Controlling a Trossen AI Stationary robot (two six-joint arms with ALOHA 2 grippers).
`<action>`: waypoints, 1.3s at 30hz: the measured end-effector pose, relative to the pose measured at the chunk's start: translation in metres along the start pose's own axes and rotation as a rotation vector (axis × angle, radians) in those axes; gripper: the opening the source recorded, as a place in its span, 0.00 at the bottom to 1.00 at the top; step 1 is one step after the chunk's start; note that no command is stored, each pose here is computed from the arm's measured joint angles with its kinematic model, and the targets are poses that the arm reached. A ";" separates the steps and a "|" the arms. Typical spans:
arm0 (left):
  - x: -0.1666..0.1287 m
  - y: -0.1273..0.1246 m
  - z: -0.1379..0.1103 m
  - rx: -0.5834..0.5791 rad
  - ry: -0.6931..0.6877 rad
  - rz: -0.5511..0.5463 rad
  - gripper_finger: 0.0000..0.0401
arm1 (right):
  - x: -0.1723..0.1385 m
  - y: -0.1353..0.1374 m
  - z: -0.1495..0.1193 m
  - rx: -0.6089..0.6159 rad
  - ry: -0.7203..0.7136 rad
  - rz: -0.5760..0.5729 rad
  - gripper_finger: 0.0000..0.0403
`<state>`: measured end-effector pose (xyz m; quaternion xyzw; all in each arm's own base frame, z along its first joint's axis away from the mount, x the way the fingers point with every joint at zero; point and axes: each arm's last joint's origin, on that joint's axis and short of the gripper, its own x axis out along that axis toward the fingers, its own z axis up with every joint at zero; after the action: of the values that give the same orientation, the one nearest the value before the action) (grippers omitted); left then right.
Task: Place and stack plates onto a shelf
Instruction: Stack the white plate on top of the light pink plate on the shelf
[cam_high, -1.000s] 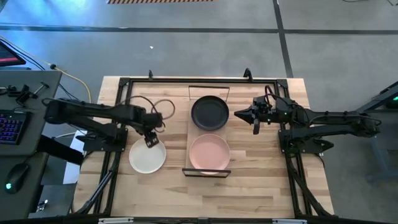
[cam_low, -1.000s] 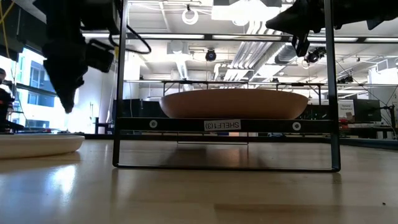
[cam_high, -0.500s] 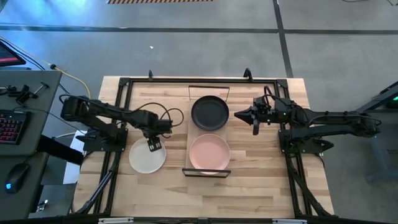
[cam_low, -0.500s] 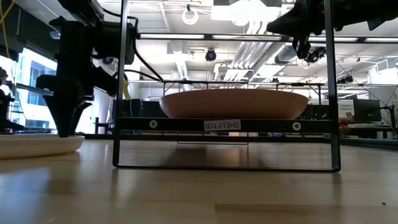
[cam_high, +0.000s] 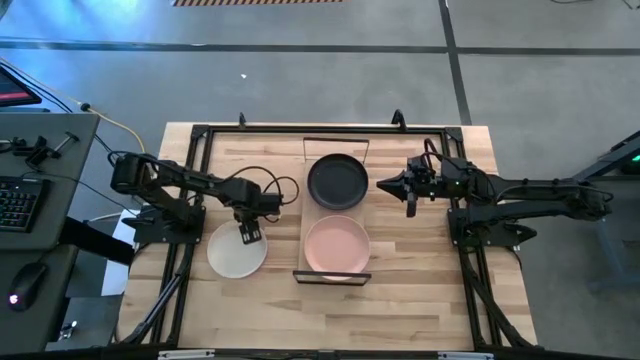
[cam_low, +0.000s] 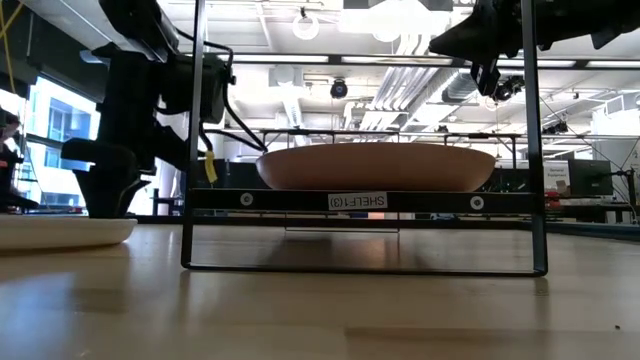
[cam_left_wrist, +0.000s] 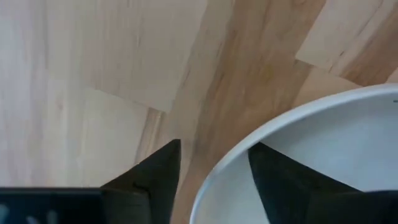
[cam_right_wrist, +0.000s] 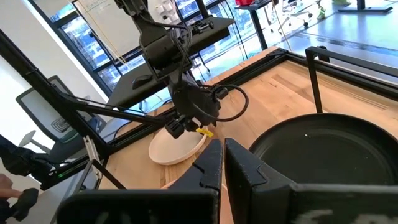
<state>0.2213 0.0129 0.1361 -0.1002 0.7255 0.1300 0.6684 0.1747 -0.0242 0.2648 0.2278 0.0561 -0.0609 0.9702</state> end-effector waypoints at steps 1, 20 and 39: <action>-0.001 0.000 0.000 0.000 -0.004 -0.002 0.42 | 0.000 0.000 0.000 0.000 0.000 0.000 0.00; -0.075 0.039 -0.034 -0.377 -0.120 -0.199 0.00 | 0.000 0.000 0.000 0.008 0.000 0.000 0.00; -0.197 0.083 0.016 -0.333 -0.376 -0.054 0.00 | 0.000 0.000 0.000 0.026 0.002 0.002 0.00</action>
<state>0.2271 0.0908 0.3352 -0.2026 0.5540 0.2461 0.7690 0.1749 -0.0238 0.2647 0.2403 0.0560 -0.0604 0.9672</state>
